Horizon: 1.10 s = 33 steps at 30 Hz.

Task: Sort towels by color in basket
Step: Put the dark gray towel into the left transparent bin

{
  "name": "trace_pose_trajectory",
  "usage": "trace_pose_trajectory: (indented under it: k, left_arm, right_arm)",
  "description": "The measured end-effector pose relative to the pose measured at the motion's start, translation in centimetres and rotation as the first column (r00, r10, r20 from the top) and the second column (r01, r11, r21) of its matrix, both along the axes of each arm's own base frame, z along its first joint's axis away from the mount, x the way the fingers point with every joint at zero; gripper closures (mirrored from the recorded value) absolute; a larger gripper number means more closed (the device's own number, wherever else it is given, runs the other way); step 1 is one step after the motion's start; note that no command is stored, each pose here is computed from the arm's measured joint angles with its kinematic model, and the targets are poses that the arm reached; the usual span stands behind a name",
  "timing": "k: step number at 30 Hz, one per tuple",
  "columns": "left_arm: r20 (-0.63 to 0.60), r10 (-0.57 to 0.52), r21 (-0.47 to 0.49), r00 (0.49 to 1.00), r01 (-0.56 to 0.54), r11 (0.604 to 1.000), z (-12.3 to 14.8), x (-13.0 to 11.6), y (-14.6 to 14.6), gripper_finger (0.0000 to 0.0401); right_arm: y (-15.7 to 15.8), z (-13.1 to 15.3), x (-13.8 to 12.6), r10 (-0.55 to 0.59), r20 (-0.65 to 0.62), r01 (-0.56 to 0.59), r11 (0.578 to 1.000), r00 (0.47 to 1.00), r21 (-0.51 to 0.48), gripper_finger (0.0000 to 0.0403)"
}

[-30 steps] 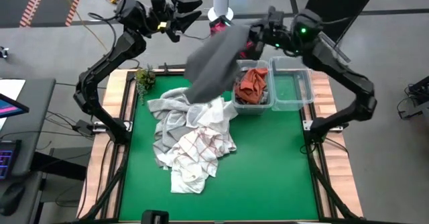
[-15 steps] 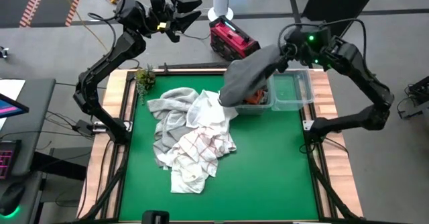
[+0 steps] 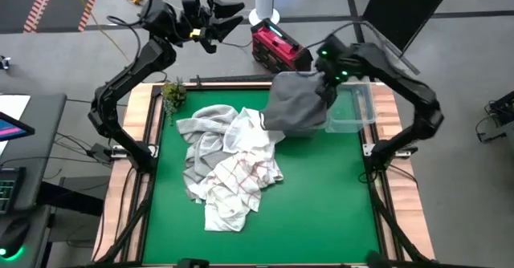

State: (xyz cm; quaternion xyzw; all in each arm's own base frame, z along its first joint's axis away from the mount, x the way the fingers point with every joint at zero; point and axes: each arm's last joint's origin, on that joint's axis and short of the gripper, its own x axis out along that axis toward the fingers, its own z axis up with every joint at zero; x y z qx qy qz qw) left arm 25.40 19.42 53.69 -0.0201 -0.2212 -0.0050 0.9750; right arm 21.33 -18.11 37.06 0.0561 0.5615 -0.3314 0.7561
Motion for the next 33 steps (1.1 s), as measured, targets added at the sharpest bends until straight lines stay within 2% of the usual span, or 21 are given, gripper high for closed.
trace_pose_trajectory:
  k: [4,8,10,16,21,27,33]
  left_arm:
    - [-0.021,-0.014,-0.006,1.000,0.014,1.000,-0.2,0.3,-0.3,0.0177]
    - [-0.045,-0.037,-0.019,0.998,0.036,0.999,-0.3,0.4,-0.4,0.0177]
    - [-0.054,-0.038,-0.024,0.998,0.037,0.999,-0.2,0.2,-0.6,0.0177]
    - [-0.099,-0.014,-0.008,0.995,0.014,1.000,-0.3,-0.2,-0.9,0.0177]
    - [-0.152,-0.020,-0.050,0.988,0.012,0.999,-0.9,0.0,-0.7,0.0177]
    - [-0.197,-0.031,-0.089,0.980,0.013,0.996,-1.4,0.2,-0.7,0.0177]
    - [-0.224,-0.032,-0.087,0.974,0.012,0.996,-1.6,0.3,-1.0,0.0177]
  right_arm:
    - [-1.2,-2.1,3.1,0.147,0.016,-0.148,0.988,0.989,0.043,0.0382]
    - [-1.9,-4.3,6.0,0.245,0.079,-0.252,0.964,0.966,0.091,0.0382]
    - [-2.3,-5.5,7.0,0.268,0.087,-0.277,0.954,0.959,0.115,0.0382]
    - [-3.9,-10.0,9.2,0.333,0.010,-0.328,0.923,0.943,0.202,0.0382]
    - [-4.4,-13.5,10.0,0.407,-0.051,-0.380,0.885,0.912,0.270,0.0382]
    - [-4.6,-17.8,9.4,0.378,0.053,-0.376,0.877,0.924,0.301,0.0382]
    - [-4.9,-18.5,8.3,0.346,0.120,-0.366,0.887,0.930,0.282,0.0381]
